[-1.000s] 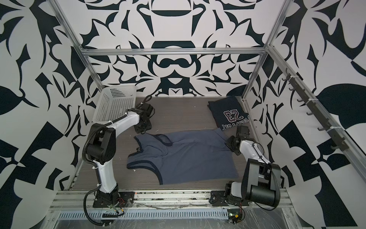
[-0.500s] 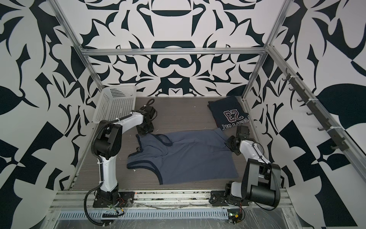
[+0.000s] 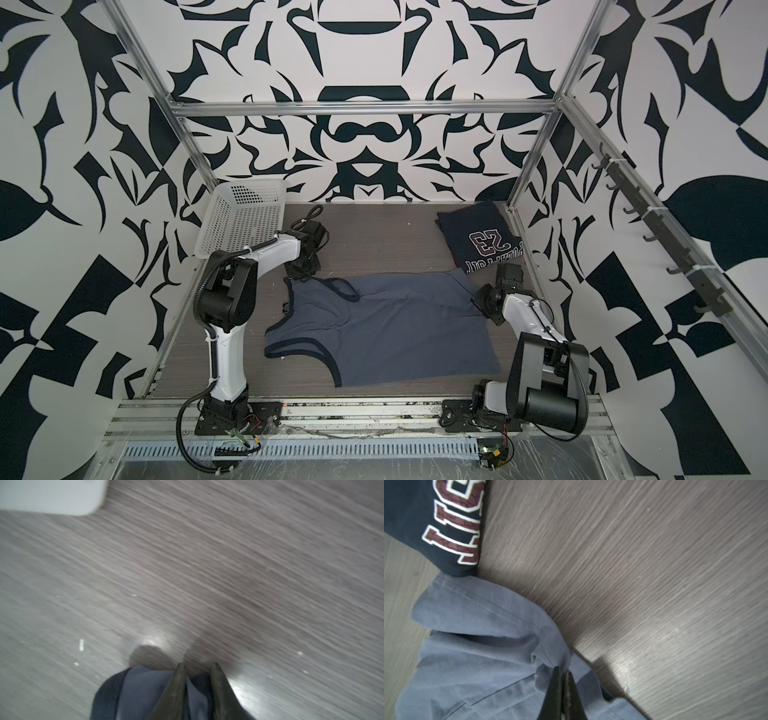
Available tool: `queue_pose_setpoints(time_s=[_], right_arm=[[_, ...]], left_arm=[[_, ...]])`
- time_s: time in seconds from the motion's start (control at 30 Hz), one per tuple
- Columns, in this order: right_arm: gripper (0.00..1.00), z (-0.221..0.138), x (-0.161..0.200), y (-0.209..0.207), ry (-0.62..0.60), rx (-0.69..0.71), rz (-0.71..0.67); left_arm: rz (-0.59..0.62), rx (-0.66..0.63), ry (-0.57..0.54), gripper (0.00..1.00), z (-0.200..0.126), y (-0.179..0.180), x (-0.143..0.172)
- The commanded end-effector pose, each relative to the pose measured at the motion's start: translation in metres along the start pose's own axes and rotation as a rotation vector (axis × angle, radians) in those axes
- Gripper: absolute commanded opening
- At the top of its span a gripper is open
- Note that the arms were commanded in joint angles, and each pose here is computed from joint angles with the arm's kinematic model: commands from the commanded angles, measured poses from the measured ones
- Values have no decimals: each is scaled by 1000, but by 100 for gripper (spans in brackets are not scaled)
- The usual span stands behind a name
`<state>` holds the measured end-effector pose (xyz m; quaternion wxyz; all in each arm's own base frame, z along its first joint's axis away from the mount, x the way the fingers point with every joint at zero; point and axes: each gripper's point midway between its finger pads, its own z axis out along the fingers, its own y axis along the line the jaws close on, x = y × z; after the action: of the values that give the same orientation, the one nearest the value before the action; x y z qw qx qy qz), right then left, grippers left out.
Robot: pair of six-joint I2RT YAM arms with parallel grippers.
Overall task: Fold and stack tank tops
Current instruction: Smooth out the tank top at the center of the table.
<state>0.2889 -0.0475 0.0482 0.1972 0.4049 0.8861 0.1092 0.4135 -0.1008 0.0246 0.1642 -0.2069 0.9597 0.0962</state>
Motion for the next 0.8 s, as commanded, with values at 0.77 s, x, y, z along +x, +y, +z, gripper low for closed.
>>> queue_pose_setpoints(time_s=[0.77], right_arm=[[0, 5, -5, 23, 5, -19, -63]], left_arm=[[-9, -18, 34, 50, -11, 7, -2]])
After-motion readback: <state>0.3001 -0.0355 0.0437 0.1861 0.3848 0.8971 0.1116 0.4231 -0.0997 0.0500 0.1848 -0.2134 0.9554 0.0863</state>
